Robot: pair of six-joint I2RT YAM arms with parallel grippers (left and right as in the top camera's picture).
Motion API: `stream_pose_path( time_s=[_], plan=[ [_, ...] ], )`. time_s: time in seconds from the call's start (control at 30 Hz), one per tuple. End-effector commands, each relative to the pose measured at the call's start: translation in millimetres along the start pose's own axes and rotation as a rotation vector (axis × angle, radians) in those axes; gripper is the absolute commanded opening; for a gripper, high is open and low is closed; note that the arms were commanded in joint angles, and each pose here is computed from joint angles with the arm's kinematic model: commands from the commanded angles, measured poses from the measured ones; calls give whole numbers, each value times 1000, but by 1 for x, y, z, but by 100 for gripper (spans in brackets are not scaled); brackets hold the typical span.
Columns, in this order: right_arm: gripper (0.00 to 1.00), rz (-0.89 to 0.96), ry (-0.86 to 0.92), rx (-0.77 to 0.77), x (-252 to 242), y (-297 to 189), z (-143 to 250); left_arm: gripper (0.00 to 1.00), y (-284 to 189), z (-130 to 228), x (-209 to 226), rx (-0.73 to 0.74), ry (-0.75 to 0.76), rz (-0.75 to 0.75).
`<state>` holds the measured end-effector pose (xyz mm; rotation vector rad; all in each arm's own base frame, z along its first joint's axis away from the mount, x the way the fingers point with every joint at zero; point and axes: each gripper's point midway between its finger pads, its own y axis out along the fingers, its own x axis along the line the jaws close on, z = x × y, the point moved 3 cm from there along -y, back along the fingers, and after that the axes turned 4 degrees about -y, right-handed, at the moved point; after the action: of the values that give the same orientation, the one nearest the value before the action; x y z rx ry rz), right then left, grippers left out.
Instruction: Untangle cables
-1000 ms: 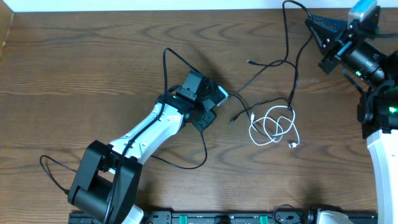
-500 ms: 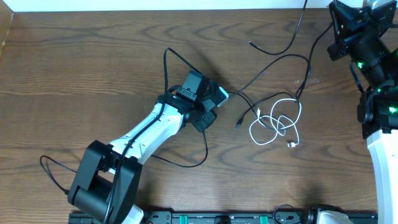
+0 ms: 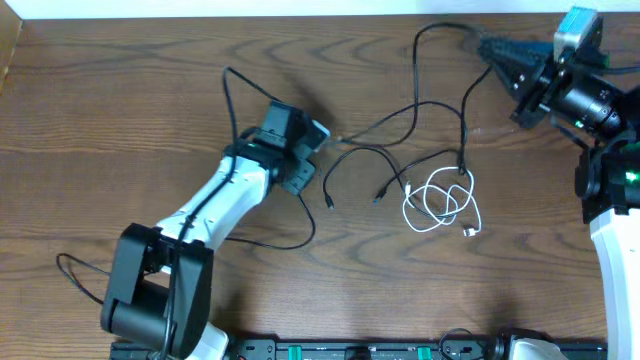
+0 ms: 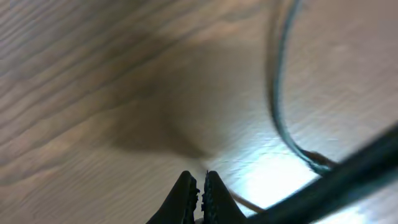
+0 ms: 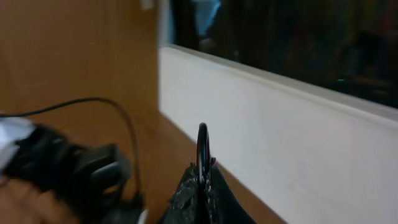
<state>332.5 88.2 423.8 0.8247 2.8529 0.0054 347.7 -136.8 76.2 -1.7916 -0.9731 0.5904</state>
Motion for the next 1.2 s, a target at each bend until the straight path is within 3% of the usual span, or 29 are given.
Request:
stream_pose_path(
  time_s=[0.0, 0.23, 0.53, 0.77, 1.03, 1.17],
  plan=[
    [1, -110, -17, 15, 16, -3, 3, 7, 2, 3, 20, -1, -69, -35],
    [1, -82, 37, 127, 18, -3, 40, 7, -8, -18, 35, -97, -194, -41],
    [1, -98, 38, 246, 33, 34, 78, 8, -86, -85, -3, -453, -189, 261],
    [1, -242, 54, 287, 63, 69, 107, 8, -154, -103, -2, -647, -158, 214],
    [1, -320, 93, 354, 86, 88, 134, 7, -174, -104, 10, -698, -204, 115],
    [1, -173, 74, 506, 70, 95, 167, 7, -191, -113, -16, -759, -154, 315]
  ],
)
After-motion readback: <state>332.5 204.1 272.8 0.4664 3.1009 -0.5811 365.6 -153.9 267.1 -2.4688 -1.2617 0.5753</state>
